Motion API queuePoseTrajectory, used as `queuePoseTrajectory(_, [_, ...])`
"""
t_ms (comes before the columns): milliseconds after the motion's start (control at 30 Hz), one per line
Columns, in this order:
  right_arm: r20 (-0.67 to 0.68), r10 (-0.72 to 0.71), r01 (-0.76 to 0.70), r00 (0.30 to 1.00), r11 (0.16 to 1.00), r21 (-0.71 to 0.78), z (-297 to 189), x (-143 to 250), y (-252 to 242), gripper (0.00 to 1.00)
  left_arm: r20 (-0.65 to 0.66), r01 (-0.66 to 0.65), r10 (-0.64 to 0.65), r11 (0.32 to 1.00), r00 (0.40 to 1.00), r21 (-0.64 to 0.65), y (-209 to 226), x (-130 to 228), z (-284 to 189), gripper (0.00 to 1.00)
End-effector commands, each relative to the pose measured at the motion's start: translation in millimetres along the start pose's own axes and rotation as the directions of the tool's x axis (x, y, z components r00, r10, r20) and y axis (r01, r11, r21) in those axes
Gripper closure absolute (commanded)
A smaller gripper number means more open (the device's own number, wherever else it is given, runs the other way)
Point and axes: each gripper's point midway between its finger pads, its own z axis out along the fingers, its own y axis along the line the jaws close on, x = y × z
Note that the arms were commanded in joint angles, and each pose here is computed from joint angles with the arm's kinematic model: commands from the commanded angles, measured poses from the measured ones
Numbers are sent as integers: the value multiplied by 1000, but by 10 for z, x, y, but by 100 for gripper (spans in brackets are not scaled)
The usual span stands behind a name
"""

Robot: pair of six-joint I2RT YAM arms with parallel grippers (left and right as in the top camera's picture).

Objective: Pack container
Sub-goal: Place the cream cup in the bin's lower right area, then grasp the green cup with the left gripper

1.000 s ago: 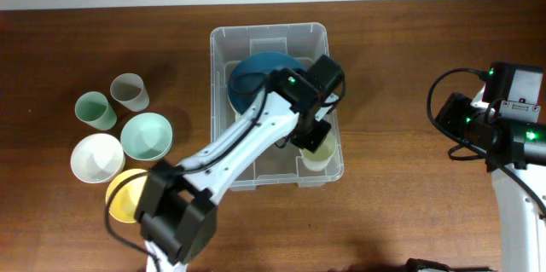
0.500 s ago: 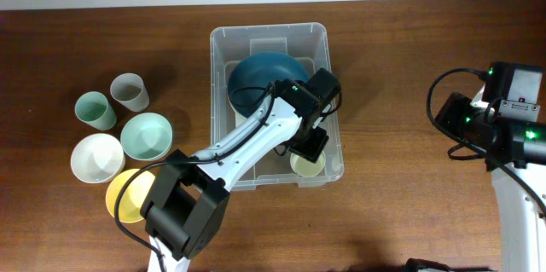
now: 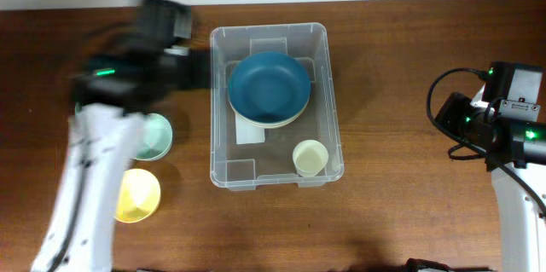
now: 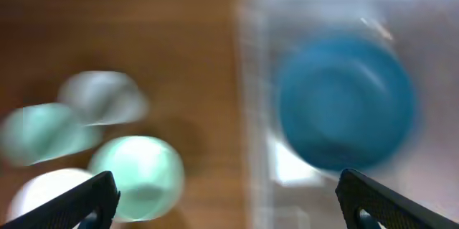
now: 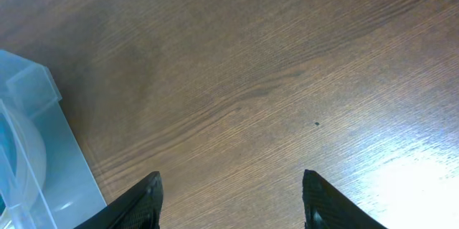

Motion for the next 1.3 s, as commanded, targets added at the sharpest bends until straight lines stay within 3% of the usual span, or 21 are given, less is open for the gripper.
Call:
queuePoseTrajectory(0, [1, 12, -12, 1000, 1000, 3, 9, -20, -18, 42, -28, 169, -176, 972, 984, -166, 889, 34, 139, 1])
queuePoseTrajectory(300, [1, 12, -12, 1000, 1000, 2, 9, -20, -17, 42, -177, 418, -502, 833, 846, -364, 2303, 647, 788, 1])
queuePoseTrajectory(567, [2, 12, -12, 1000, 1000, 3, 11, -21, -17, 42, -343, 449, -588, 796, 732, -405, 2628, 1196, 1641, 1])
queuePoseTrajectory(767, [-6, 11, -11, 1000, 1000, 5, 49, -8, -20, 42, -380, 449, -600, 790, 704, -418, 2711, 1395, 2015, 3])
queuePoseTrajectory(800, [-11, 11, -11, 1000, 1000, 7, 67, -4, -21, 42, -379, 450, -600, 791, 704, -415, 2714, 1401, 2055, 7])
queuePoseTrajectory(833, [-15, 11, -11, 1000, 1000, 8, 79, 0, -21, 42, -376, 452, -600, 791, 706, -413, 2720, 1395, 2082, 17])
queuePoseTrajectory(900, [-36, 10, -10, 999, 1000, 16, 146, 17, -25, 42, -354, 457, -598, 791, 719, -407, 2740, 1345, 2120, 47])
queuePoseTrajectory(1000, [-55, 10, -9, 998, 1000, 23, 208, 33, -28, 42, -339, 460, -596, 791, 728, -404, 2755, 1308, 2138, 77])
queuePoseTrajectory(1133, [-57, 11, -9, 998, 1000, 23, 212, 34, -29, 42, -339, 462, -596, 792, 728, -400, 2747, 1302, 2141, 99])
queuePoseTrajectory(1267, [-57, 10, -9, 998, 1000, 23, 212, 36, -29, 42, -336, 499, -596, 799, 729, -335, 2650, 1190, 2124, 99])
